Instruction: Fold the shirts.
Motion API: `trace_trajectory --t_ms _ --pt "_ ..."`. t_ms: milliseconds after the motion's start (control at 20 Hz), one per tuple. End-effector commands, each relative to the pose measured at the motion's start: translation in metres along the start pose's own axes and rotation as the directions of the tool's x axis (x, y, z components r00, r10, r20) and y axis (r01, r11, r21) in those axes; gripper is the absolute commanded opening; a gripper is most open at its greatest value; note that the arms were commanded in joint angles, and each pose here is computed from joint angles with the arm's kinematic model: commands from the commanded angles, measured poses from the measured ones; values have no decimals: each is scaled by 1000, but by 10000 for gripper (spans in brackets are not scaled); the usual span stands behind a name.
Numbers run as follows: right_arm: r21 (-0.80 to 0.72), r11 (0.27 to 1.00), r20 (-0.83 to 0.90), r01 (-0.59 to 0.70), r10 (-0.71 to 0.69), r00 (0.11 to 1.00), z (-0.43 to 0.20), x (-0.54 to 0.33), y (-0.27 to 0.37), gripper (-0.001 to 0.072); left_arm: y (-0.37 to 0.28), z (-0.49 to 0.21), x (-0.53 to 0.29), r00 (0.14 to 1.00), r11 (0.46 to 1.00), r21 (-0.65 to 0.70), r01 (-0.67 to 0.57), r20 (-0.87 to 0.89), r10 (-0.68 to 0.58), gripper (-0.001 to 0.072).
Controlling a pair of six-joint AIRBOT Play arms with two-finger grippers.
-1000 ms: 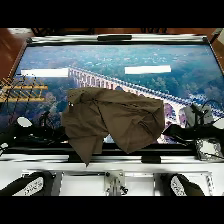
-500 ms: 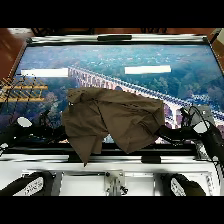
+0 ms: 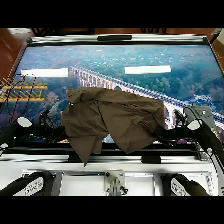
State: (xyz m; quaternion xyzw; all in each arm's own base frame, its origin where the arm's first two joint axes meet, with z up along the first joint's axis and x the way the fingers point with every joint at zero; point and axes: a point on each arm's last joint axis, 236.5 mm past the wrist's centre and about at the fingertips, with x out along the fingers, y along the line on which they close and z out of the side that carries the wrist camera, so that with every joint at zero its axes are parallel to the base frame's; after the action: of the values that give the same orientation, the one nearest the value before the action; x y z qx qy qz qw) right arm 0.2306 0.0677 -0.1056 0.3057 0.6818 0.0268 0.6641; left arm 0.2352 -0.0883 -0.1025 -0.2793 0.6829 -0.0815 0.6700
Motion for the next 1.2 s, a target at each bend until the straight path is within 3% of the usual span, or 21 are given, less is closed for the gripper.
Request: trace_trajectory --t_ms 0,50,250,400,500,600,700,800,900,1150 --pt "-18 1000 -16 4 -4 1000 -3 10 6 137 0 0 -1 1000 1000 3 0 2 0 36" --pt "-24 1000 -16 0 0 1000 -3 10 10 55 -2 2 -2 1000 1000 16 2 1 -2 37" --pt "-185 982 53 -40 51 997 17 -36 43 54 -40 34 -54 996 976 218 14 82 -33 35" --pt "-343 938 301 -42 153 941 55 -141 97 54 -100 88 -173 915 912 394 -115 399 -57 35" --pt "-434 901 514 1 247 821 66 -241 138 54 -162 100 -297 741 885 430 -178 651 -167 35" --pt "-504 861 698 75 355 622 52 -351 180 54 -227 68 -438 455 852 465 -240 829 -324 35" --pt "-530 834 810 150 446 382 16 -450 214 54 -280 -2 -553 153 805 503 -313 864 -480 35" --pt "-547 820 833 170 512 211 -22 -509 236 53 -306 -68 -614 -28 770 527 -359 819 -573 35" --pt "-580 803 812 140 557 172 -44 -525 249 54 -310 -97 -628 -76 756 530 -383 798 -598 35" --pt "-668 739 743 92 655 134 -64 -535 272 54 -300 -89 -609 -20 768 520 -373 823 -567 35"
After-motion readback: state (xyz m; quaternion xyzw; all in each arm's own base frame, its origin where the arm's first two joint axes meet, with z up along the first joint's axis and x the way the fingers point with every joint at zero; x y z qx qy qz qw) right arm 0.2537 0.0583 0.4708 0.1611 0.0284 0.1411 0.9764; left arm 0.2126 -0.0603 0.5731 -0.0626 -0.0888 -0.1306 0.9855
